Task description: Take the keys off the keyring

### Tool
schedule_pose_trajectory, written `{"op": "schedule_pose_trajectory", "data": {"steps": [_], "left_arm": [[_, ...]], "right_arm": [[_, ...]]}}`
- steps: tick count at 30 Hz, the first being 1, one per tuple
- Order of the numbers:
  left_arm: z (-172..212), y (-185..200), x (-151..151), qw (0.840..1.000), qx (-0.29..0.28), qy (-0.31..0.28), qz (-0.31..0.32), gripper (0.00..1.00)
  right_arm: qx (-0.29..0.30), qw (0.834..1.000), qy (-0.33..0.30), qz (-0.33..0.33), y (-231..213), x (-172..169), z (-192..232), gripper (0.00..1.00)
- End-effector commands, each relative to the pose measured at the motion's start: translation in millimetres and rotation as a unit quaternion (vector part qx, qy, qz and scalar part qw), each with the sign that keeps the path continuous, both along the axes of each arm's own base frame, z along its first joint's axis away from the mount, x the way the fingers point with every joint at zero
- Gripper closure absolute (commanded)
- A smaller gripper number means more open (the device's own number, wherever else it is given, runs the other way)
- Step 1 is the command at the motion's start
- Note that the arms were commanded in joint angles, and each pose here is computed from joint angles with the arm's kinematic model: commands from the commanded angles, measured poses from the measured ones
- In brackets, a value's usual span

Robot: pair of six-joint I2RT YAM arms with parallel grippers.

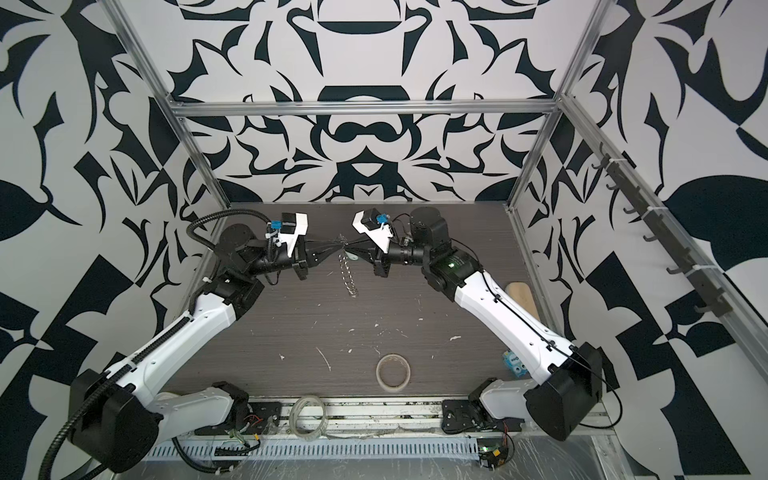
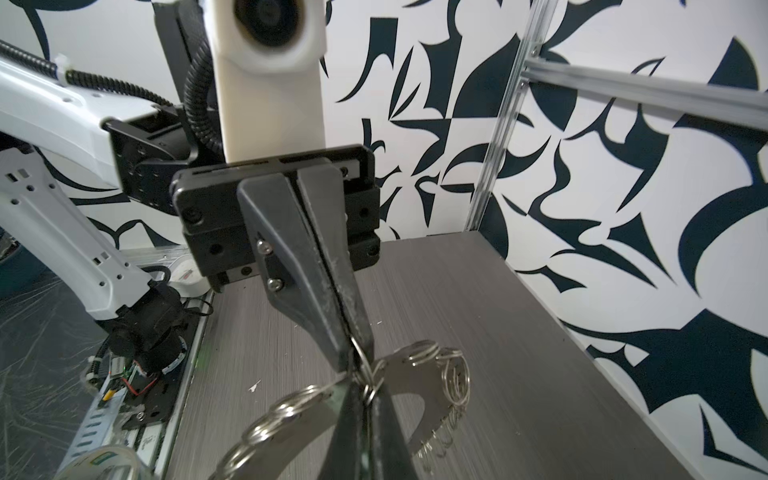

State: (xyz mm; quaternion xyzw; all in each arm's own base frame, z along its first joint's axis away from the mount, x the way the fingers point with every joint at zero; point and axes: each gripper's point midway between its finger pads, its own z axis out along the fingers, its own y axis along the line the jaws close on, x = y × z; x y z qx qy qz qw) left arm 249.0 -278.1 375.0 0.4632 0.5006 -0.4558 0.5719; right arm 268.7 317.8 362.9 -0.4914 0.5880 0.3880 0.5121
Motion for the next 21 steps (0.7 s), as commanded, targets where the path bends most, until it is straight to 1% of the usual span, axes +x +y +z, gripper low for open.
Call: {"op": "schedule_pose_trajectory", "data": {"steps": [1,9,13,15,18,20,21], "left_arm": [[-1,-5,-33,0.997,0.026,-0.024,-0.072,1.0],[0,-5,-38,0.996,0.039,-0.013,-0.083,1.0],[-5,-4,-39,0.995,0.049,-0.013,-0.084,1.0],[-10,-3,-41,0.994,0.062,-0.018,-0.085,1.0],[-12,-2,-42,0.994,0.071,-0.019,-0.085,1.0],[-11,-2,-42,0.993,0.074,-0.018,-0.085,1.0],[-10,-2,-41,0.994,0.075,-0.014,-0.083,1.0]], "right_arm": [[0.021,0.999,-0.038,-0.022,-4,11,37,1.0],[0.011,0.999,-0.028,-0.017,-2,12,29,1.0],[0.022,0.999,-0.01,0.026,3,0,39,1.0],[0.013,0.999,0.003,0.042,3,-5,42,1.0],[-0.019,0.999,0.024,0.041,3,-4,32,1.0],[-0.031,0.999,0.025,0.032,1,-1,25,0.97],[-0.031,0.999,0.022,0.026,1,0,23,0.93]]}}
